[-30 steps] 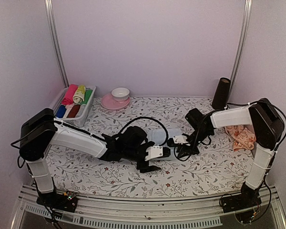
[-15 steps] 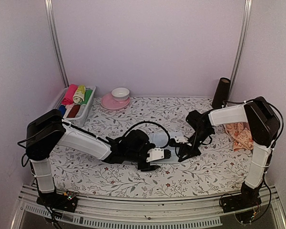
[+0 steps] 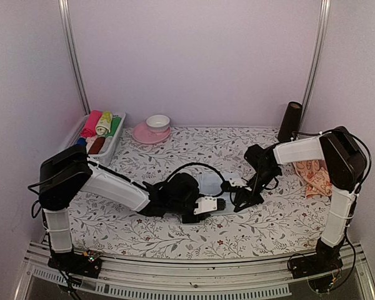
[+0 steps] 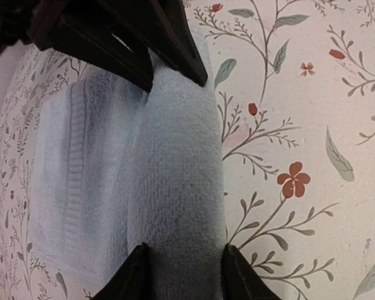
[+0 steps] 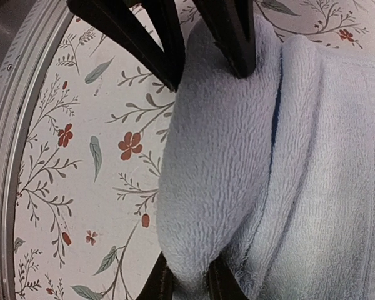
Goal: Roll the towels
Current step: Roll the towel at the center of the board.
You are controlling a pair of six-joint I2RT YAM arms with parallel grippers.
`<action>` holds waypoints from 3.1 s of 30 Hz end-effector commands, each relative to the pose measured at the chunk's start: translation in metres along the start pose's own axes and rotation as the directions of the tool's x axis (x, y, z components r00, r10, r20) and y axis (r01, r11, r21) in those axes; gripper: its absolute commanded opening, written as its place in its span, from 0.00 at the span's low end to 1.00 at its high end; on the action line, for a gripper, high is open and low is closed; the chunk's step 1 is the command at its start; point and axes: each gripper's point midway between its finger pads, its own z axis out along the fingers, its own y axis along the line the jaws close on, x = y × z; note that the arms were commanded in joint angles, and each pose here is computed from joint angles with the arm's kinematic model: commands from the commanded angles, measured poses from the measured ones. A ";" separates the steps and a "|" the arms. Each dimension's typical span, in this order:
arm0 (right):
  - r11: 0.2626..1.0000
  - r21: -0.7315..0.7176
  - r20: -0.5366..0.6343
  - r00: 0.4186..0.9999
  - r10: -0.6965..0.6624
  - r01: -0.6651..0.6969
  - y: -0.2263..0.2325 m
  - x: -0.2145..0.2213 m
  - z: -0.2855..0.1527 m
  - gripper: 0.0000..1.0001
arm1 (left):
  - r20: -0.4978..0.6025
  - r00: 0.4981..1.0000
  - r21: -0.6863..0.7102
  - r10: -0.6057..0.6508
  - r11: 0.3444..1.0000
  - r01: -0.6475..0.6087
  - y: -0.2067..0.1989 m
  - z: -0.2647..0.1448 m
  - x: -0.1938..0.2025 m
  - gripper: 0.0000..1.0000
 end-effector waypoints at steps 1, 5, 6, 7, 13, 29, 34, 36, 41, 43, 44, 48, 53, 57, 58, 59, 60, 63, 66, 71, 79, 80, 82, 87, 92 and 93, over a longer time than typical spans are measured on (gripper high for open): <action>0.997 -0.043 -0.042 0.998 0.054 -0.056 0.007 0.014 0.006 0.14 | -0.046 0.999 0.021 -0.003 1.000 0.004 -0.011 0.010 0.010 0.42; 0.998 -0.042 -0.043 0.998 0.054 -0.056 0.007 0.015 0.006 0.14 | -0.065 0.998 0.029 -0.002 1.000 0.004 -0.013 0.015 0.015 0.42; 0.998 -0.041 -0.043 0.998 0.054 -0.055 0.007 0.014 0.006 0.14 | -0.069 0.998 0.032 -0.003 0.999 0.005 -0.014 0.016 0.016 0.40; 0.998 -0.041 -0.043 0.998 0.054 -0.056 0.007 0.014 0.006 0.14 | -0.072 0.997 0.036 -0.001 0.999 0.004 -0.015 0.017 0.016 0.38; 0.999 0.002 -0.039 0.999 0.032 -0.032 0.003 0.012 -0.001 0.18 | -0.110 0.994 0.084 -0.017 0.996 0.026 -0.022 0.022 0.022 0.20; 0.864 0.413 -0.012 0.951 -0.310 0.287 0.003 -0.018 -0.062 0.59 | -0.195 0.900 0.335 -0.391 0.835 0.436 -0.005 0.028 0.024 0.17; 0.874 0.390 -0.032 0.952 -0.303 0.291 0.003 -0.011 -0.054 0.58 | -0.216 0.857 0.381 -0.467 0.768 0.514 0.007 0.027 0.024 0.17; 0.876 0.387 -0.044 0.954 -0.296 0.289 0.001 -0.009 -0.050 0.58 | -0.222 0.846 0.401 -0.485 0.746 0.533 0.008 0.027 0.024 0.18; 0.884 0.368 -0.081 0.957 -0.277 0.287 -0.002 -0.003 -0.036 0.57 | -0.232 0.832 0.426 -0.504 0.716 0.553 0.008 0.027 0.026 0.19; 0.887 0.358 -0.094 0.957 -0.275 0.291 -0.002 -0.001 -0.031 0.57 | -0.241 0.823 0.427 -0.514 0.706 0.565 0.010 0.028 0.029 0.19; 0.889 0.353 -0.102 0.957 -0.273 0.292 -0.002 0.000 -0.029 0.56 | -0.245 0.820 0.428 -0.518 0.701 0.571 0.011 0.029 0.030 0.19; 0.890 0.359 -0.140 0.959 -0.247 0.282 -0.010 0.007 -0.021 0.52 | -0.258 0.810 0.435 -0.526 0.685 0.584 0.011 0.032 0.034 0.19; 0.890 0.386 -0.194 0.964 -0.181 0.245 -0.025 0.021 -0.013 0.43 | -0.250 0.811 0.451 -0.529 0.678 0.581 0.011 0.028 0.030 0.23; 0.897 0.383 -0.202 0.968 -0.152 0.220 -0.030 0.026 -0.009 0.36 | -0.238 0.813 0.454 -0.532 0.679 0.577 0.015 0.023 0.028 0.32; 0.899 0.382 -0.203 0.968 -0.145 0.215 -0.031 0.026 -0.008 0.34 | -0.236 0.812 0.452 -0.533 0.679 0.578 0.016 0.022 0.028 0.35; 0.901 0.380 -0.205 0.969 -0.140 0.211 -0.032 0.027 -0.007 0.31 | -0.234 0.813 0.448 -0.534 0.683 0.577 0.018 0.021 0.028 0.37; 0.903 0.377 -0.207 0.969 -0.135 0.206 -0.032 0.028 -0.006 0.28 | -0.227 0.815 0.440 -0.533 0.691 0.574 0.021 0.019 0.026 0.41; 0.921 0.342 -0.205 0.971 -0.119 0.185 -0.028 0.029 -0.004 0.21 | -0.183 0.832 0.396 -0.523 0.735 0.550 0.036 0.010 0.018 0.51; 0.944 0.286 -0.176 0.978 -0.115 0.163 -0.019 0.023 -0.003 0.18 | -0.084 0.862 0.327 -0.501 0.803 0.499 0.057 -0.006 0.004 0.63; 0.978 0.162 -0.132 0.985 -0.108 0.129 0.001 0.015 0.001 0.15 | 0.059 0.907 0.227 -0.416 0.891 0.394 0.066 -0.034 -0.020 0.74; 0.999 -0.027 -0.096 0.994 -0.044 0.042 0.021 0.013 0.011 0.13 | 0.134 0.962 0.150 -0.238 0.964 0.218 0.034 -0.033 -0.041 0.77; 0.999 -0.043 -0.092 0.995 -0.035 0.031 0.022 0.012 0.011 0.13 | 0.139 0.966 0.153 -0.220 0.968 0.198 0.029 -0.031 -0.042 0.76; 0.997 -0.081 -0.071 0.997 -0.009 0.004 0.026 0.010 0.009 0.13 | 0.152 0.970 0.166 -0.188 0.973 0.163 0.018 -0.030 -0.045 0.75; 0.992 -0.120 -0.043 0.999 0.029 -0.034 0.025 0.009 0.005 0.13 | 0.137 0.978 0.173 -0.157 0.976 0.132 0.007 -0.022 -0.042 0.73; 0.989 -0.121 -0.070 0.994 0.078 -0.086 0.018 0.021 0.010 0.13 | 0.103 0.984 0.194 -0.143 0.974 0.121 -0.002 -0.012 -0.035 0.72; 0.989 -0.119 -0.075 0.994 0.084 -0.092 0.017 0.023 0.010 0.13 | 0.099 0.985 0.200 -0.142 0.972 0.120 -0.004 -0.011 -0.034 0.72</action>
